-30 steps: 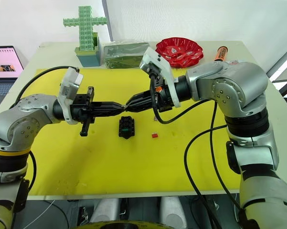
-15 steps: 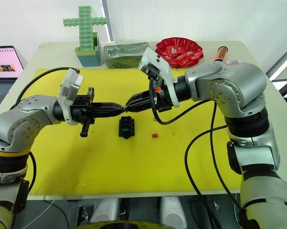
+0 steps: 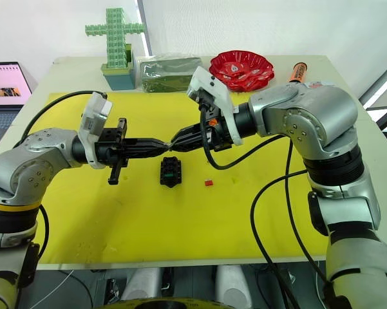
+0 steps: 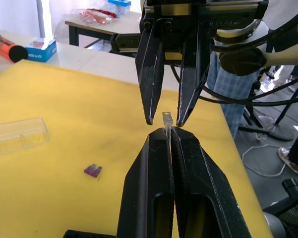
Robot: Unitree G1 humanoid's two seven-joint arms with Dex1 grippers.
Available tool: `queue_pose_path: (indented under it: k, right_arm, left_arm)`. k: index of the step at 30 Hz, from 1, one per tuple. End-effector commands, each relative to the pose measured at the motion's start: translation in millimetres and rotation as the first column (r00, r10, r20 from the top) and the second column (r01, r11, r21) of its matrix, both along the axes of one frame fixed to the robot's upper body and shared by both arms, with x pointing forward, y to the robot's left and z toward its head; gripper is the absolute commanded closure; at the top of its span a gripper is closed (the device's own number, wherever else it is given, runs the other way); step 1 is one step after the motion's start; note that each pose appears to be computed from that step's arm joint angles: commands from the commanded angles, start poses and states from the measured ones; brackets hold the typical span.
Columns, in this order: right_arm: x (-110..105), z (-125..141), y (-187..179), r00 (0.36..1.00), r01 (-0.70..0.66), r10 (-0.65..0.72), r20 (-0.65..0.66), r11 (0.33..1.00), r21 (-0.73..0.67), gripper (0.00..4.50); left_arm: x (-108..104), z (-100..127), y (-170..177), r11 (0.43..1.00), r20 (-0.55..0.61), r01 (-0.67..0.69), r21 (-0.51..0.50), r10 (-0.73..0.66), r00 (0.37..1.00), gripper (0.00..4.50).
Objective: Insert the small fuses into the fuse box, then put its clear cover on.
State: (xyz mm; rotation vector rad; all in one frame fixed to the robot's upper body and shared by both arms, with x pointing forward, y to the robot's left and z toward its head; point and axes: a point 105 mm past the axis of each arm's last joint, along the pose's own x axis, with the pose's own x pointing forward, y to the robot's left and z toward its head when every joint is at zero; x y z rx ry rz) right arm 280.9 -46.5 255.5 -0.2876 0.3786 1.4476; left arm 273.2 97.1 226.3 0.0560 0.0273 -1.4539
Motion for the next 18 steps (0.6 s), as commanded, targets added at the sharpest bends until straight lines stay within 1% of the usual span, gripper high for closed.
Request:
queue_pose_path:
  k: [1, 8, 12, 18]
  right_arm:
    - [-3.1, 8.4, -0.8, 0.998, -0.018, 0.018, 0.054, 1.000, 0.009, 3.76]
    - [-3.2, 8.6, -0.3, 0.998, -0.024, 0.023, 0.056, 1.000, 0.012, 3.76]
    - [-3.6, 8.0, 0.4, 0.998, -0.027, 0.026, 0.057, 1.000, 0.015, 4.44]
    - [-3.7, 7.1, 1.2, 0.998, -0.029, 0.028, 0.059, 0.999, 0.017, 4.44]
  left_arm:
    - [-4.6, 12.4, 0.8, 1.000, 0.056, 0.010, -0.024, -0.009, 0.998, 4.50]
    - [-4.6, 11.3, 0.7, 1.000, 0.054, 0.008, -0.022, -0.006, 0.998, 4.50]
    - [-4.6, 11.0, 0.4, 1.000, 0.054, 0.006, -0.023, -0.005, 0.999, 4.50]
    - [-4.7, 13.0, 0.3, 1.000, 0.056, 0.004, -0.027, -0.003, 0.998, 4.50]
